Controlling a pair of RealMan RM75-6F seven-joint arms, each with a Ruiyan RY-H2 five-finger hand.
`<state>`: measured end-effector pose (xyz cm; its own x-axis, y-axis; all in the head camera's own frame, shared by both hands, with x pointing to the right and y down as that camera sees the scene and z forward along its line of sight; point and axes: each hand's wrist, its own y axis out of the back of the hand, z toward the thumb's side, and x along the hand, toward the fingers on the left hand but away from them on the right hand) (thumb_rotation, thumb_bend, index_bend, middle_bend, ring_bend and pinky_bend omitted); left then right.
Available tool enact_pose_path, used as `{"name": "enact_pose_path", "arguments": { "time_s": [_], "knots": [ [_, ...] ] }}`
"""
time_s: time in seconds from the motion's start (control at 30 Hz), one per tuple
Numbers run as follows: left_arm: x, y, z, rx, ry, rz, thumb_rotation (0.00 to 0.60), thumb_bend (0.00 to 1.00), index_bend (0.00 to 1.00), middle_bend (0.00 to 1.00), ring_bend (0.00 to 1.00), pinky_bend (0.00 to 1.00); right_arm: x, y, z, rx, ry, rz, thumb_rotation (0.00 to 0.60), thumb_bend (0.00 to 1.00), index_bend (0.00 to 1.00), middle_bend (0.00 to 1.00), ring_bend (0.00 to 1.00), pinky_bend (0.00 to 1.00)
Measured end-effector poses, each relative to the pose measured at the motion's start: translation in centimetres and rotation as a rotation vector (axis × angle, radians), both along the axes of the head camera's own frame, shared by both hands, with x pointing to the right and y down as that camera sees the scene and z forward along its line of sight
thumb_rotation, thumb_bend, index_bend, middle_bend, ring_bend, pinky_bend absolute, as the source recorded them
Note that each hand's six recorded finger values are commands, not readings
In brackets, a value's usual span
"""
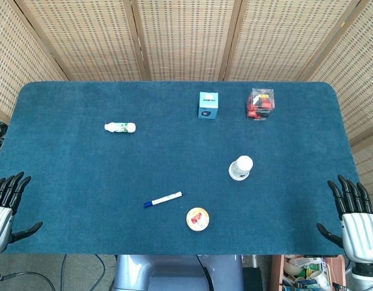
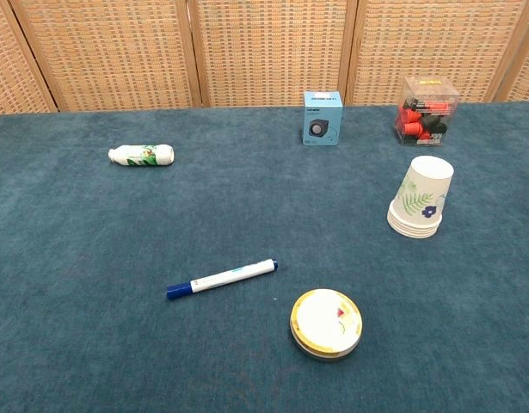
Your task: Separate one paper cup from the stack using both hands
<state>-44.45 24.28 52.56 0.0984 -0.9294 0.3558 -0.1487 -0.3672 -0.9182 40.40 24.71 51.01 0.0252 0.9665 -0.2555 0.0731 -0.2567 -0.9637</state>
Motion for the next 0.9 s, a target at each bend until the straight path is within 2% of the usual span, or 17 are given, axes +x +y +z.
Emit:
{"name": "enact_pose_path", "arguments": {
  "time_s": [0.23,0.37,0.47,0.7,0.8,0.9],
  "knots": [
    [0.0,-0.1,0.1,-0.001,0.009,-0.004,0.6,0.08,0.0,0.0,0.0,0.0,0.1,-0.2,0.4,-0.042,-0.033,-0.002,0.6,0.0,0.0,0.0,0.0,0.0],
    [-0.3,-0.6,0.3,0.007,0.003,-0.01,0.6,0.08,0.0,0.0,0.0,0.0,-0.3,-1.5,1.3,-0.081,-0.075,-0.038,0.6,0.0,0.0,0.0,0.0,0.0],
    [-0.2,-0.9,0.7,0.002,0.002,-0.006,0.6,0.08,0.0,0.0,0.0,0.0,-1.3,-3.3,2.6,-0.127,-0.096,-0.095,0.6,0.0,0.0,0.0,0.0,0.0],
    [0.1,-1.9,2.2,-0.019,-0.004,0.007,0.6,0.08,0.0,0.0,0.0,0.0,-5.0,-9.1,6.5,-0.253,-0.102,-0.226,0.6,0.0,0.0,0.02,0.0,0.01],
    [0.0,-2.2,2.8,-0.025,-0.017,0.004,0.6,0.08,0.0,0.0,0.0,0.0,-6.4,-11.2,8.7,-0.321,-0.094,-0.241,0.6,0.01,0.0,0.06,0.0,0.04],
    [-0.1,-2.4,3.2,-0.032,-0.028,-0.005,0.6,0.08,0.0,0.0,0.0,0.0,-7.5,-13.0,10.6,-0.375,-0.092,-0.239,0.6,0.08,0.02,0.1,0.01,0.08]
  ]
}}
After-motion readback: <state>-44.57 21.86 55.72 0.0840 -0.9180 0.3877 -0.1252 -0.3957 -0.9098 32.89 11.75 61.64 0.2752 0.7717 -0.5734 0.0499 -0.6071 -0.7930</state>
